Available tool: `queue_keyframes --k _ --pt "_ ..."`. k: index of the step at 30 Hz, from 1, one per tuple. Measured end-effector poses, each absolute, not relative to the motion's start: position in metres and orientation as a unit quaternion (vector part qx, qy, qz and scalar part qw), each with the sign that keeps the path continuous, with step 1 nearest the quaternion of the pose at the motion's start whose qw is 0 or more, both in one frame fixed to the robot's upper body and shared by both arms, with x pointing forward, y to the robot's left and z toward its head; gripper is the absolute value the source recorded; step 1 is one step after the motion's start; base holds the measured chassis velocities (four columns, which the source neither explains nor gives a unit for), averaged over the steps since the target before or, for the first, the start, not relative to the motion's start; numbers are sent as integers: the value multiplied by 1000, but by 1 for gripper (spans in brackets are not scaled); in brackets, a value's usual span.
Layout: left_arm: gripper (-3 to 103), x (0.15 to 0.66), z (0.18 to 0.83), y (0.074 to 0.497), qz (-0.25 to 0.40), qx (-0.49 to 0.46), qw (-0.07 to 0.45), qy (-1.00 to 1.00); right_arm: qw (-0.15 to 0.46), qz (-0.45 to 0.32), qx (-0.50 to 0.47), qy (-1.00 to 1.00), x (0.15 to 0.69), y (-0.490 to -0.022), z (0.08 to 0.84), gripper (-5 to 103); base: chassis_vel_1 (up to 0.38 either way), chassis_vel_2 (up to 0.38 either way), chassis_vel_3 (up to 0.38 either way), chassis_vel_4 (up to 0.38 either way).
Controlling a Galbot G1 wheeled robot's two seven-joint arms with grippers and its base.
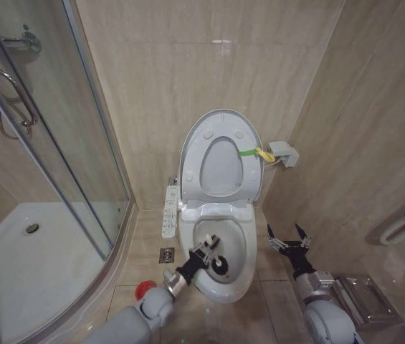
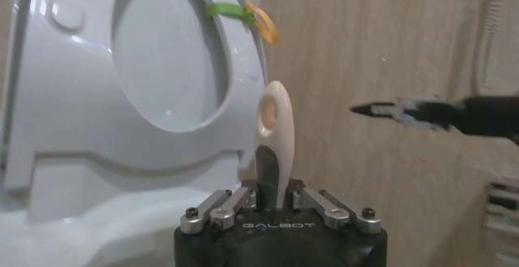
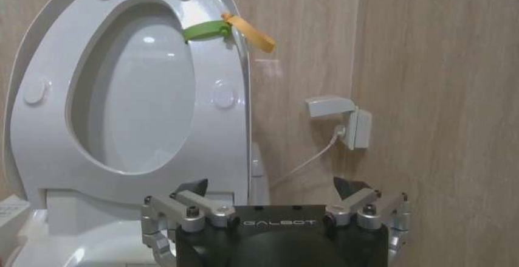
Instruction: Open the toilet lid, clean the toilet bowl with a toilet brush, close the toilet lid, and flush.
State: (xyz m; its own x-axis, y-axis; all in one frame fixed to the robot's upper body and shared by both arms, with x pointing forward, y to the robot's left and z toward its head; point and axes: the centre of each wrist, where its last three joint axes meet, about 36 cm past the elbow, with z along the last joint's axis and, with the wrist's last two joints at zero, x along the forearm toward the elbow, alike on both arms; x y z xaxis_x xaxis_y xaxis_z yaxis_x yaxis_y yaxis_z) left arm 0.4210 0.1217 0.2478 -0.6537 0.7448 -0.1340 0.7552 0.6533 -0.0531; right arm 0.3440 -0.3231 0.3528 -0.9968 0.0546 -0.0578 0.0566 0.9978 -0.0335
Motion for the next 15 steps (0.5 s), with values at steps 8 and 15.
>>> queue_keyframes --k 8,15 --pt "19 435 224 130 -33 398 35 916 29 -18 28 999 344 -323 353 100 0 0 0 0" --pt "19 464 226 153 -15 374 40 926 28 -18 28 999 344 -323 353 100 0 0 0 0"
